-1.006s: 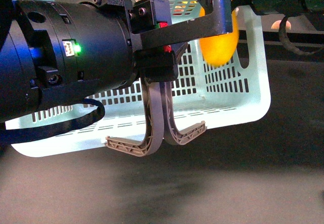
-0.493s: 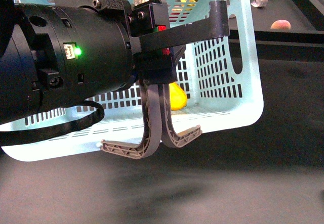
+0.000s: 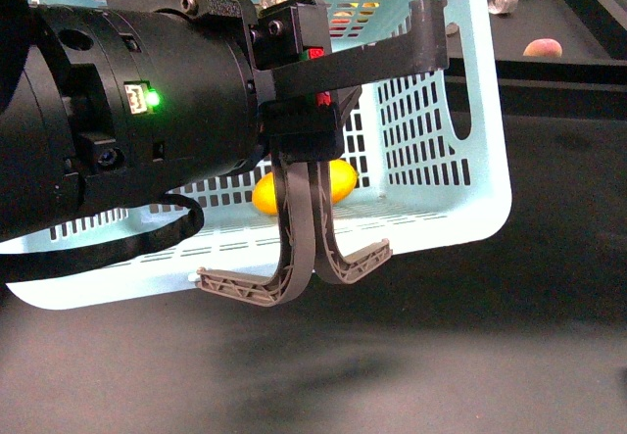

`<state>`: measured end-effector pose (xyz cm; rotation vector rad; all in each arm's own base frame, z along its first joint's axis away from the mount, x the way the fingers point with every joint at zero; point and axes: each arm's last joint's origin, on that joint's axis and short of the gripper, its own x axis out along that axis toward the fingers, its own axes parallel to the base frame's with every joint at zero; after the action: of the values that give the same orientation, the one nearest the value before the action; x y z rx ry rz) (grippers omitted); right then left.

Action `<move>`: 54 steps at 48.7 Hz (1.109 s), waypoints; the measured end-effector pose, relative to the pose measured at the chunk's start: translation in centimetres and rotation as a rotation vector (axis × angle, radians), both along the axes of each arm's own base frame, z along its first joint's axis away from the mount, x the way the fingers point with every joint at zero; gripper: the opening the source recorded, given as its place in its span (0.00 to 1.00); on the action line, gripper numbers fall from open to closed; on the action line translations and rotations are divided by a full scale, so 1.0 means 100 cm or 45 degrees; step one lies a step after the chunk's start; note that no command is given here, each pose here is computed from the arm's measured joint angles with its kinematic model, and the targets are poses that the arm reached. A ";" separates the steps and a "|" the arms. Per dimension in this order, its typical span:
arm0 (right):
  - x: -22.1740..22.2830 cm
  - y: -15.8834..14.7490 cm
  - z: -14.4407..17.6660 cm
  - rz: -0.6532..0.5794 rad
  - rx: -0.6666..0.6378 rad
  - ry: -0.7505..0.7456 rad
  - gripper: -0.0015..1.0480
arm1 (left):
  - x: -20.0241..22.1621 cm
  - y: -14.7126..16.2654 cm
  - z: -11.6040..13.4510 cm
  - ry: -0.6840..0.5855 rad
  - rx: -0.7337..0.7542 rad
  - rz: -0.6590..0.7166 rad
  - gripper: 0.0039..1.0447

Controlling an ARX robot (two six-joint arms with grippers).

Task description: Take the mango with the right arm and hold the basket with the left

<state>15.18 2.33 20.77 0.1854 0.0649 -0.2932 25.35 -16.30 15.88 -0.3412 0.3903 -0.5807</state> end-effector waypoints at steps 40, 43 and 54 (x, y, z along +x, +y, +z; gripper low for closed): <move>-0.029 -0.023 -0.029 0.376 -0.233 -0.079 0.02 | 0.000 0.000 0.000 0.000 -0.001 -0.002 0.08; -0.030 -0.023 -0.031 0.376 -0.233 -0.079 0.02 | 0.000 0.000 0.000 0.000 0.000 -0.002 0.08; -0.035 -0.023 -0.040 0.374 -0.234 -0.087 0.02 | 0.000 0.000 0.000 0.000 0.000 -0.003 0.08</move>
<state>11.68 0.02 16.78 0.0017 -0.0029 0.0011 25.34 -16.31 15.88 -0.3410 0.3908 -0.5830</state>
